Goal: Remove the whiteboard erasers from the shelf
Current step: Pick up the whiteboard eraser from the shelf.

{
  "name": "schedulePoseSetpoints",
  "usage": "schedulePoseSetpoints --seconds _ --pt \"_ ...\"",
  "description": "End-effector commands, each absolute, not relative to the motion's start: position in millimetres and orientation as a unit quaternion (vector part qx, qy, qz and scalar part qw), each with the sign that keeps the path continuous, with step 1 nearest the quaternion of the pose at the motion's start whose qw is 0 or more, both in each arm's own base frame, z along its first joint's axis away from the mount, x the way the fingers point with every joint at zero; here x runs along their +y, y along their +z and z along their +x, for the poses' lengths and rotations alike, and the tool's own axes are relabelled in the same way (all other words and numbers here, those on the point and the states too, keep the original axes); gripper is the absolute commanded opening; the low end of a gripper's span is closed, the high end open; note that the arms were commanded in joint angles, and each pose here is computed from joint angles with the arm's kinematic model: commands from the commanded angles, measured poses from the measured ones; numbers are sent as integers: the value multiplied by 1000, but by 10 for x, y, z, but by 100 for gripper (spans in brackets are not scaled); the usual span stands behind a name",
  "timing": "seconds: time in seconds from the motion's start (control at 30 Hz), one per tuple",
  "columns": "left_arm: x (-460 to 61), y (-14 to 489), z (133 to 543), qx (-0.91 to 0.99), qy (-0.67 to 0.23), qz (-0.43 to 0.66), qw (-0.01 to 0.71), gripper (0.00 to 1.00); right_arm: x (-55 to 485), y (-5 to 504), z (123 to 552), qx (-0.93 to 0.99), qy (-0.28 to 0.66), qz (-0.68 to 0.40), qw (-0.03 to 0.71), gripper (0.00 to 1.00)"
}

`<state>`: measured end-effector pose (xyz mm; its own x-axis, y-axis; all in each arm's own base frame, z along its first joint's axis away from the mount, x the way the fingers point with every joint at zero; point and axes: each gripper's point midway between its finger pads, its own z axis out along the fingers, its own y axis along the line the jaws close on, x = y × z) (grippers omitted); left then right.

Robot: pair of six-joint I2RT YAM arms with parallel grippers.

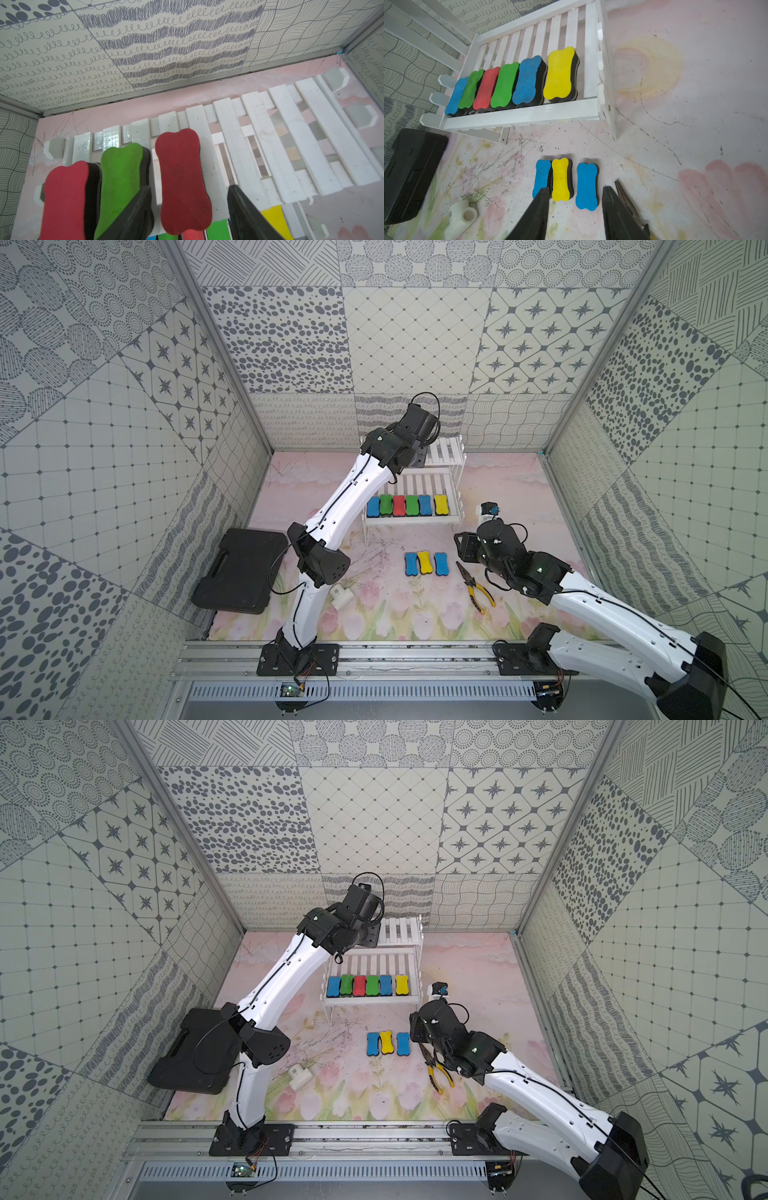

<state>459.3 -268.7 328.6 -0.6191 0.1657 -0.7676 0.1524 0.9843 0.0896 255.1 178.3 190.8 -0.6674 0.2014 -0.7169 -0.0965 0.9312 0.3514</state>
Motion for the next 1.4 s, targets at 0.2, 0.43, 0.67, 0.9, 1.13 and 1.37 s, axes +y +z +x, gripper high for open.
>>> schedulePoseSetpoints --seconds 0.2,0.43,0.67,0.9,1.13,1.37 --pt "-2716 3133 4638 905 18 89 417 56 1733 1969 2571 886 193 40 419 46" --pt "-2723 3115 4638 906 16 86 414 42 1700 1973 2574 885 193 46 421 46" --pt "-2718 3373 4529 897 -7 69 437 36 1674 1986 2575 883 194 51 424 46" --pt "-2527 3656 4013 880 -49 30 471 36 1657 2003 2562 881 199 56 425 46" --pt "-2112 3413 3236 876 -50 8 480 38 1636 1979 2530 880 204 60 424 46" --pt "-1843 2547 2608 903 -67 -26 424 36 1608 1925 2513 882 201 64 422 46"
